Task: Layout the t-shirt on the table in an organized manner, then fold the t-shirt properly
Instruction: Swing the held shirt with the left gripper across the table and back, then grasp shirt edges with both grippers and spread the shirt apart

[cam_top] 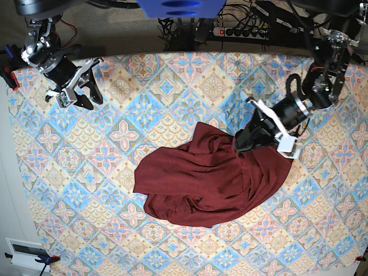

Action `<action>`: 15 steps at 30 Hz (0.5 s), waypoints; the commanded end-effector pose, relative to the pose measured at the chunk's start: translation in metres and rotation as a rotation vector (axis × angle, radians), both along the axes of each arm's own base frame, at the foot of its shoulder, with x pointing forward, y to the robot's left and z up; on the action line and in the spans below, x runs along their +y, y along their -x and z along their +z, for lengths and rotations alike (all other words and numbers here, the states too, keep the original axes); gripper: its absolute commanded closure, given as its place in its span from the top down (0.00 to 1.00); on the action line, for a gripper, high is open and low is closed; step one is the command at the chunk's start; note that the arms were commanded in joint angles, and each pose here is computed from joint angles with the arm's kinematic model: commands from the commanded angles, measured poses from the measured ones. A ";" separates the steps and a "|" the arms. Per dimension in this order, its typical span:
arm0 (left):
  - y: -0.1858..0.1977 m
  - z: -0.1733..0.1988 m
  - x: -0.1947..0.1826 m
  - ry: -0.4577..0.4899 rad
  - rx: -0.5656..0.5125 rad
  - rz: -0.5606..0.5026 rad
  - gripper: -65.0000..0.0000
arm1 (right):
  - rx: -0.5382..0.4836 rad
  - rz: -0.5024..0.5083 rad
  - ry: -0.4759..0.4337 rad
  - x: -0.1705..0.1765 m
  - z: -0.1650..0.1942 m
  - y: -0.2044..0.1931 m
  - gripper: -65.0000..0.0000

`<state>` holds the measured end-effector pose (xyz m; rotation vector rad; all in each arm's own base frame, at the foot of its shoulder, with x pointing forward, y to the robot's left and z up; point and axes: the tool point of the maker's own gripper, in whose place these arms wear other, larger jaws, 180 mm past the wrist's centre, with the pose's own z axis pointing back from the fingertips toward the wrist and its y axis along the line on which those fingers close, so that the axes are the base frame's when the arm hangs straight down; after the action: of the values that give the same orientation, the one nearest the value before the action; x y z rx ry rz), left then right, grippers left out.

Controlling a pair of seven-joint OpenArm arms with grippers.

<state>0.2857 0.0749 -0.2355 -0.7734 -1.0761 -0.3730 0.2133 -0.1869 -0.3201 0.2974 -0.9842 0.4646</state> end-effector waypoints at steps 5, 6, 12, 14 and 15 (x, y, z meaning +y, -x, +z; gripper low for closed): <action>0.015 -0.006 -0.074 0.068 -0.017 -0.153 0.00 | -0.055 -0.016 -0.007 -0.007 0.016 -0.006 0.27; 0.021 -0.009 -0.090 0.087 -0.005 -0.186 0.00 | -0.058 -0.030 -0.012 -0.008 0.016 -0.006 0.27; 0.078 -0.035 -0.159 0.075 0.079 -0.389 0.00 | -0.087 -0.121 -0.009 -0.029 0.022 -0.007 0.27; 0.091 -0.044 -0.169 0.029 0.079 -0.436 0.00 | -0.089 -0.128 -0.011 -0.029 0.022 -0.007 0.27; 0.092 -0.046 -0.169 0.010 0.066 -0.442 0.00 | -0.088 -0.127 -0.012 -0.029 0.022 -0.007 0.27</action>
<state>0.1852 -0.0946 -0.2955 -1.0082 -0.7871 -0.7152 0.2158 -0.2170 -0.3109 0.2175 -1.0385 0.3467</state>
